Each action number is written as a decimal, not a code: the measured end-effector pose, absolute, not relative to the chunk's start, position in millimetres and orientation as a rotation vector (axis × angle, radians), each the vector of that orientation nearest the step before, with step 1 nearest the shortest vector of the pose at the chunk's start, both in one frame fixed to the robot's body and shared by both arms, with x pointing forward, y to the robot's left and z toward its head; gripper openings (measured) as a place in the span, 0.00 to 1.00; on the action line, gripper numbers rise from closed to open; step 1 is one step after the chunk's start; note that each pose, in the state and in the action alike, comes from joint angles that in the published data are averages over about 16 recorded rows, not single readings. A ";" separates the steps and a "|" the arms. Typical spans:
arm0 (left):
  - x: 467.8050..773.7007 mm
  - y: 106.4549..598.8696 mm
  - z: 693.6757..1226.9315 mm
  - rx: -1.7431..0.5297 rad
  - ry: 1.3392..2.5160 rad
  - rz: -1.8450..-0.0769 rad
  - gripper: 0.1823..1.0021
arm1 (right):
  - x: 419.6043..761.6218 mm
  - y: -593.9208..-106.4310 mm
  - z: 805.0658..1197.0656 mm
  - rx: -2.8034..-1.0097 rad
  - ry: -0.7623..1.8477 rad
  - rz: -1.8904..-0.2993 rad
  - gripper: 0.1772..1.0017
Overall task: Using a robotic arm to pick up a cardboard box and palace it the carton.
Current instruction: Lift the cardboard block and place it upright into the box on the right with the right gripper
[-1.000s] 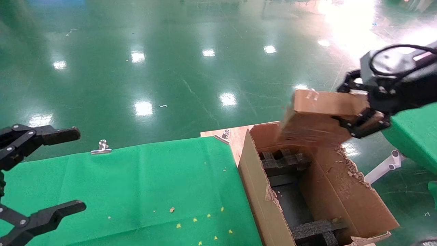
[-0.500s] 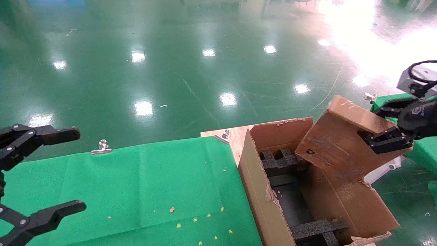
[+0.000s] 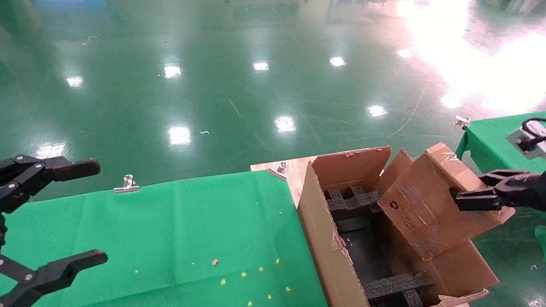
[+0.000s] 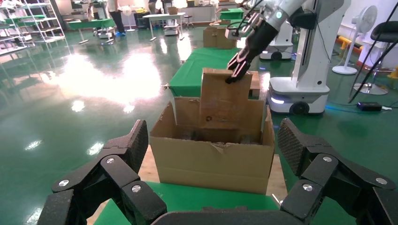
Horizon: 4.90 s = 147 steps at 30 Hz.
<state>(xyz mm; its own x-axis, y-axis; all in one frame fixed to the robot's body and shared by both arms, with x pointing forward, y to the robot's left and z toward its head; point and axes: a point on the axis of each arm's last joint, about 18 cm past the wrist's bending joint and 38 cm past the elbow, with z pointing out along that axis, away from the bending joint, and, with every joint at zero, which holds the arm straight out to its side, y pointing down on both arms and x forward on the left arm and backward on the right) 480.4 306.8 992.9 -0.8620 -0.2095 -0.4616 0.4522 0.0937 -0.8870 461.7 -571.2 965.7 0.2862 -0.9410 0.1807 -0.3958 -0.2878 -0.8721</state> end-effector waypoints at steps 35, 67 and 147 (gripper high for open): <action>480.4 306.8 992.9 0.237 1.899 -1.819 1.00 | 525.5 -556.2 879.1 -1.671 1.524 -1.009 0.14; 480.4 306.8 992.9 0.237 1.899 -1.819 1.00 | 593.9 -538.9 816.7 -1.765 1.632 -0.971 0.13; 480.5 306.9 992.9 0.237 1.899 -1.819 1.00 | 594.4 -535.0 850.4 -1.825 1.420 -1.049 0.94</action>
<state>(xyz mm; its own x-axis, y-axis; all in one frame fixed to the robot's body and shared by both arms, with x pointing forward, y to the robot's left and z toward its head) 480.5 306.9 992.9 -0.8619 -0.2101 -0.4614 0.4520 0.0936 -0.8871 594.4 -535.0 850.4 0.1186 -0.9672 0.2246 -0.4991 -0.2536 -0.8286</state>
